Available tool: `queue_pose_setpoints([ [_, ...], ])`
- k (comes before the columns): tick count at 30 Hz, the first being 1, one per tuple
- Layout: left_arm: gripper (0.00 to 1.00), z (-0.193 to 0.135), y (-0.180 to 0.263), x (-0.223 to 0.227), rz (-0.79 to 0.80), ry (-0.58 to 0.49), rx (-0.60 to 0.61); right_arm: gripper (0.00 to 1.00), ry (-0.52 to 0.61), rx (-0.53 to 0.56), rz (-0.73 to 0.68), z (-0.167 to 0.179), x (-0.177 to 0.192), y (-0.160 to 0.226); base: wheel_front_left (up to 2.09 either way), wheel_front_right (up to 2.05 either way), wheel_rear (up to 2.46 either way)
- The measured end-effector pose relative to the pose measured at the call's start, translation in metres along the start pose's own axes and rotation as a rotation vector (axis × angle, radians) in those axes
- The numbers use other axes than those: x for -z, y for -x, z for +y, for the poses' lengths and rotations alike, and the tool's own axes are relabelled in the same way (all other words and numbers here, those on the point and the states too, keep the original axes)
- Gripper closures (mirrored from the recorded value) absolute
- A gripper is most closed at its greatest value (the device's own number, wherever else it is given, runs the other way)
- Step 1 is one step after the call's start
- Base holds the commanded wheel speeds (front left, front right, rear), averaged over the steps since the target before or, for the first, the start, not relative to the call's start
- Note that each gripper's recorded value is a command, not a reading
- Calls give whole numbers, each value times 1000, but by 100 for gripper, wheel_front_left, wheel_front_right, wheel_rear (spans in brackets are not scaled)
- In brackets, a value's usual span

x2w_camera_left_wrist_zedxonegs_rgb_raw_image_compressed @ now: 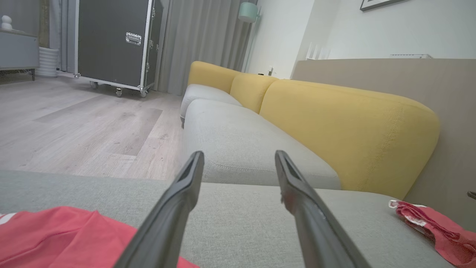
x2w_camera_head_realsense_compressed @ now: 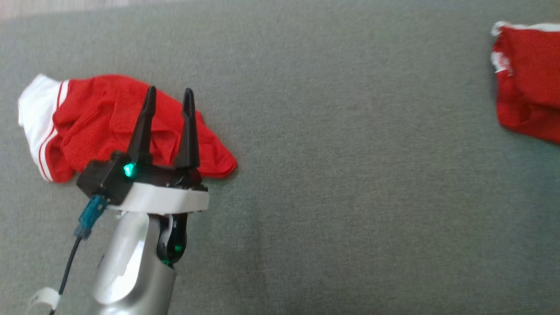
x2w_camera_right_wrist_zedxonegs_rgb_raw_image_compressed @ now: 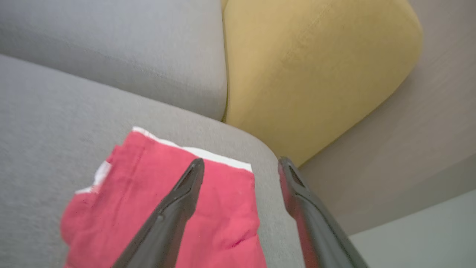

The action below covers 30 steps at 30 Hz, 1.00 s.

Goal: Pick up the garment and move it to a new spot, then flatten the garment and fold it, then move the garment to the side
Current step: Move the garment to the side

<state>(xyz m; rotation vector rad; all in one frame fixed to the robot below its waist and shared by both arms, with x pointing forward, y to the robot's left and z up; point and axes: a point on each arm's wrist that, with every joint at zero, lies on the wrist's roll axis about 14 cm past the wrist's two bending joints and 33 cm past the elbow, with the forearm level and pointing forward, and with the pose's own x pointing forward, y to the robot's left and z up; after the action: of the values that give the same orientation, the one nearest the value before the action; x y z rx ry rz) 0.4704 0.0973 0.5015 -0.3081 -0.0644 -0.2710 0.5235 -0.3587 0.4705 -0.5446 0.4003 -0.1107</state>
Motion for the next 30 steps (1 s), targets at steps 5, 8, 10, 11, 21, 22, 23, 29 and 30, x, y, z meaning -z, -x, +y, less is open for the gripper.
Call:
queue_pose_setpoints([
  [5, 0, -11, 12, -12, -24, -7, 17, 0, -116, 2, -180, 12, -49, 18, 0, 0, 0],
  [8, 0, -11, 22, -20, -42, -7, 3, 0, -216, -23, -279, 32, -76, 34, 0, 0, 0],
  [10, 0, -13, 29, -25, -52, -10, 0, 0, -279, -40, -351, 44, -96, 47, 0, 0, 0],
  [11, 0, -13, 32, -28, -58, -11, -2, 0, -311, -44, -388, 47, -106, 54, 0, 0, 0],
  [21, 0, -14, 67, -40, -84, -25, -27, 0, -618, -94, -609, 78, -133, 137, 0, 0, 0],
  [22, 0, -15, 70, -41, -85, -25, -26, 0, -636, -102, -598, 82, -125, 141, 0, 0, 0],
  [23, 0, -16, 72, -41, -85, -25, -25, 0, -652, -109, -583, 87, -117, 144, 0, 0, 0],
  [29, 0, -14, 79, -39, -79, -25, -33, 0, -712, -174, -509, 119, -85, 159, 0, 0, 0],
  [30, 0, -14, 81, -38, -76, -24, -37, 0, -718, -185, -493, 126, -79, 162, 0, 0, 0],
])
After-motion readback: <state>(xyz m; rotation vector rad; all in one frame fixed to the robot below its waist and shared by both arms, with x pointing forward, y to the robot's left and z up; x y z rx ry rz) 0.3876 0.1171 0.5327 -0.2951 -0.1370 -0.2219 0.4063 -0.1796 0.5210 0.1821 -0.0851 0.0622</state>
